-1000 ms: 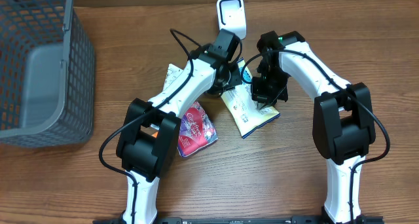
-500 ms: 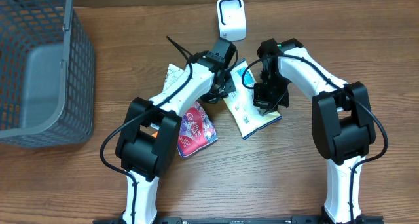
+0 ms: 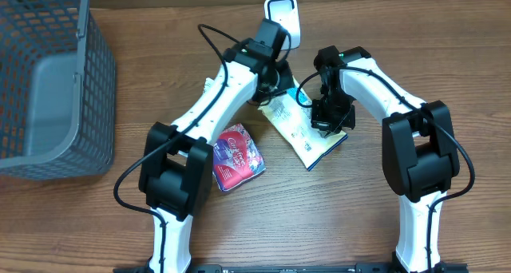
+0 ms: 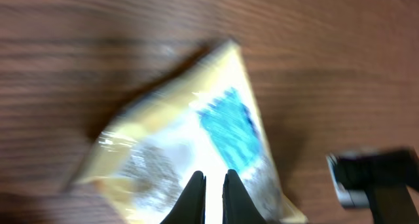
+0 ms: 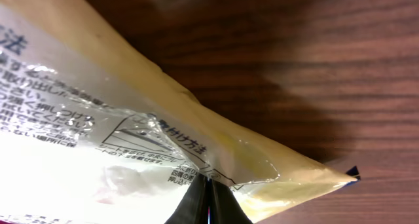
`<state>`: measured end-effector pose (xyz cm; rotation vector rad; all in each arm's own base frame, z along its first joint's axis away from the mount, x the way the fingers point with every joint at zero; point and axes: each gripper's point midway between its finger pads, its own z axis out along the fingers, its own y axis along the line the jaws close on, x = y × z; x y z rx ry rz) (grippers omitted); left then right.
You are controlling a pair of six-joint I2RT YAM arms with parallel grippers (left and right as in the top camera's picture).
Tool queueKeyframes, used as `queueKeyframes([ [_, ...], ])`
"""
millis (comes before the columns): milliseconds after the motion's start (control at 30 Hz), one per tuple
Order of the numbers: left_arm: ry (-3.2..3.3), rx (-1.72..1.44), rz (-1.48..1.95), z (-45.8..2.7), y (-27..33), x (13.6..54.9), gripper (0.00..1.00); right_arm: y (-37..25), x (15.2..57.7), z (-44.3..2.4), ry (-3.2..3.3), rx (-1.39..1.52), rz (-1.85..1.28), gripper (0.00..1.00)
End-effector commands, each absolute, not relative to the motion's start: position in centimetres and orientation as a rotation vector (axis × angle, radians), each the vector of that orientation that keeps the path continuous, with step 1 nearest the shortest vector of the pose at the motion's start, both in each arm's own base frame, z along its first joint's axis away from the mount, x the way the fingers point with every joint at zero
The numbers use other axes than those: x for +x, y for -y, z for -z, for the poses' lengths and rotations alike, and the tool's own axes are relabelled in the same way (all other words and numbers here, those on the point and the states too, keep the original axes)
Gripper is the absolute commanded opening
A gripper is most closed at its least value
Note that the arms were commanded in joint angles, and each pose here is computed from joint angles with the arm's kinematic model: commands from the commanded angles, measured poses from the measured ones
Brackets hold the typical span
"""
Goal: Scan the item barcode
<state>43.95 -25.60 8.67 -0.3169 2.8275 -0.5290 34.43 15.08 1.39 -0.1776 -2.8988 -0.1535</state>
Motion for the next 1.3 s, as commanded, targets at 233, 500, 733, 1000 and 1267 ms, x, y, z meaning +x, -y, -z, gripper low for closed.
queueKeyframes([
  [233,-2.956,-0.375,0.409,-2.1,26.0,42.5,0.04,-15.5,35.5,-2.7,2.956,-0.180,0.192,0.04],
  [500,-3.000,-0.571,0.261,-0.7,20.9,42.7,0.04,-14.4,35.4,-2.6,2.963,-0.179,0.105,0.04],
  [733,-2.879,-0.650,0.091,-4.5,15.2,44.7,0.04,-12.4,35.1,-2.6,2.946,-0.220,0.018,0.04],
  [1000,-2.832,-0.485,0.332,-11.1,17.5,44.3,0.04,-12.9,36.1,-4.6,2.934,-0.289,0.143,0.04],
  [1267,-2.964,-0.333,0.292,-8.5,20.1,41.5,0.04,-18.7,35.9,-6.1,2.874,-0.029,0.576,0.04],
])
